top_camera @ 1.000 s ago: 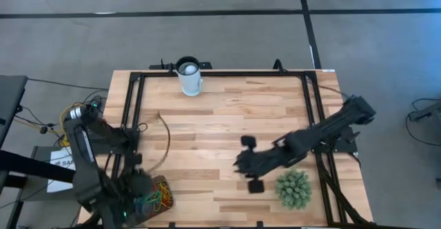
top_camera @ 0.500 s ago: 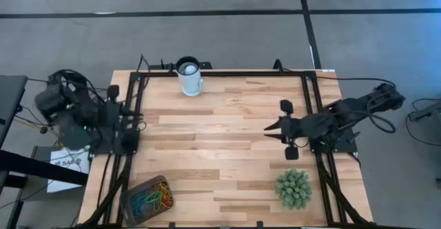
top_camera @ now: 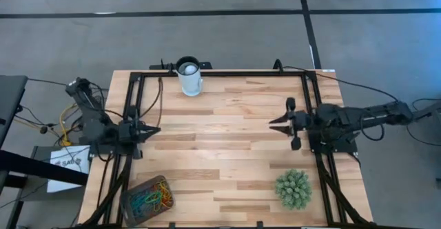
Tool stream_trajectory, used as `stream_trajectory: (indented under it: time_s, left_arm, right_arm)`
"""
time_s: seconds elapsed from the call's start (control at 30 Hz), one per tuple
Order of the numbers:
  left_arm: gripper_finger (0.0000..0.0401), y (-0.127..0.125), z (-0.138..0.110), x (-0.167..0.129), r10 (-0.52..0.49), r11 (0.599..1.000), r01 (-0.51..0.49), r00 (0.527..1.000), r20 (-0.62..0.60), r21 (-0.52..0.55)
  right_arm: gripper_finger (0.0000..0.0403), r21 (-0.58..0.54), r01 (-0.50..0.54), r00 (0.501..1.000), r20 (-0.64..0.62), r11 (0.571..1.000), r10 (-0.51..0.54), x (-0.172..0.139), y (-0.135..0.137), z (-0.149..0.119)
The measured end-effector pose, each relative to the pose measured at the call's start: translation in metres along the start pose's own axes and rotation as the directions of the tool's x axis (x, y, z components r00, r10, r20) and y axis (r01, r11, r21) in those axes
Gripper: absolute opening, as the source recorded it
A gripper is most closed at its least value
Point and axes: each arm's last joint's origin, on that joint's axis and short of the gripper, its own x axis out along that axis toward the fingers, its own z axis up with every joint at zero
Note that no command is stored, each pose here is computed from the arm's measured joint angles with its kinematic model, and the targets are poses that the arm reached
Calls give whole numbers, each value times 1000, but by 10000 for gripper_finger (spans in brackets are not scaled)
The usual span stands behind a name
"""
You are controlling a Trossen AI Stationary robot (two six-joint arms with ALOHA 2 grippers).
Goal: Pick and place items into bin
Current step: Return to Home Position
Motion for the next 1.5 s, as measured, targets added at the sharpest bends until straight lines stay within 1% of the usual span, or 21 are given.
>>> stream_trajectory:
  time_s: [0.07,0.13,0.17,0.2,0.3,0.33,0.4,0.47,0.5,0.57,0.63,0.73,0.77,0.83,0.93,1.0,1.1,1.23,1.3,1.4,1.5]
  left_arm:
    - [7,-1,-8,4,-56,998,54,995,83,28]
    - [3,0,-18,8,-96,994,87,986,135,67]
    - [1,2,-22,9,-92,994,82,985,146,73]
    - [1,5,-26,11,-63,996,53,988,139,76]
    - [2,14,-38,15,32,999,-35,993,116,22]
    - [2,15,-43,16,31,1000,-31,993,115,-3]
    - [1,17,-51,18,-23,997,32,992,128,-66]
    - [0,19,-59,20,-63,989,80,989,137,-124]
    - [0,19,-64,20,-70,985,89,988,135,-145]
    - [0,21,-71,21,-52,983,73,991,126,-167]
    - [0,24,-74,21,-28,985,50,991,132,-164]
    - [0,27,-79,18,-8,990,29,988,155,-134]
    - [0,28,-80,17,-4,990,27,986,167,-139]
    - [0,28,-84,14,-24,985,56,981,193,-165]
    - [0,24,-95,15,-71,977,107,979,191,-183]
    - [0,23,-97,16,-75,976,108,982,173,-190]
    - [0,24,-98,17,-56,979,85,985,161,-184]
    - [0,25,-95,16,-41,987,69,981,190,-143]
    - [0,25,-96,16,-39,989,63,984,175,-132]
    - [0,24,-100,17,-46,986,69,988,145,-153]
    - [0,23,-104,17,-57,987,71,994,97,-146]
  right_arm:
    - [70,6,-54,998,30,999,54,-4,-3,-7]
    - [70,4,-109,991,73,994,108,-4,-5,-15]
    - [70,2,-125,988,88,992,124,-3,-6,-20]
    - [70,2,-126,988,93,992,125,-3,-7,-24]
    - [70,11,-78,994,81,997,77,-1,-13,-37]
    - [70,15,-63,995,73,998,62,-1,-15,-39]
    - [70,14,-57,996,72,998,55,-1,-18,-42]
    - [70,0,-93,993,77,996,93,-1,-20,-43]
    - [70,-5,-116,990,81,993,116,-2,-20,-43]
    - [70,-8,-158,983,91,987,158,-2,-21,-43]
    - [70,-17,-175,980,94,984,176,-3,-21,-43]
    - [70,-70,-149,984,93,986,155,-3,-24,-43]
    - [70,-90,-145,983,99,985,154,-4,-25,-43]
    - [70,-110,-159,978,120,981,172,-6,-26,-41]
    - [70,-125,-235,953,165,964,254,-7,-24,-47]
    - [70,-103,-268,943,174,958,283,-6,-22,-56]
    - [70,-63,-250,948,189,966,258,-7,-22,-67]
    - [70,-30,-236,952,194,971,237,-8,-23,-75]
    - [70,-14,-233,955,185,972,232,-8,-23,-80]
    - [70,7,-235,951,206,972,229,-11,-23,-83]
    - [70,17,-266,943,210,964,256,-14,-22,-84]
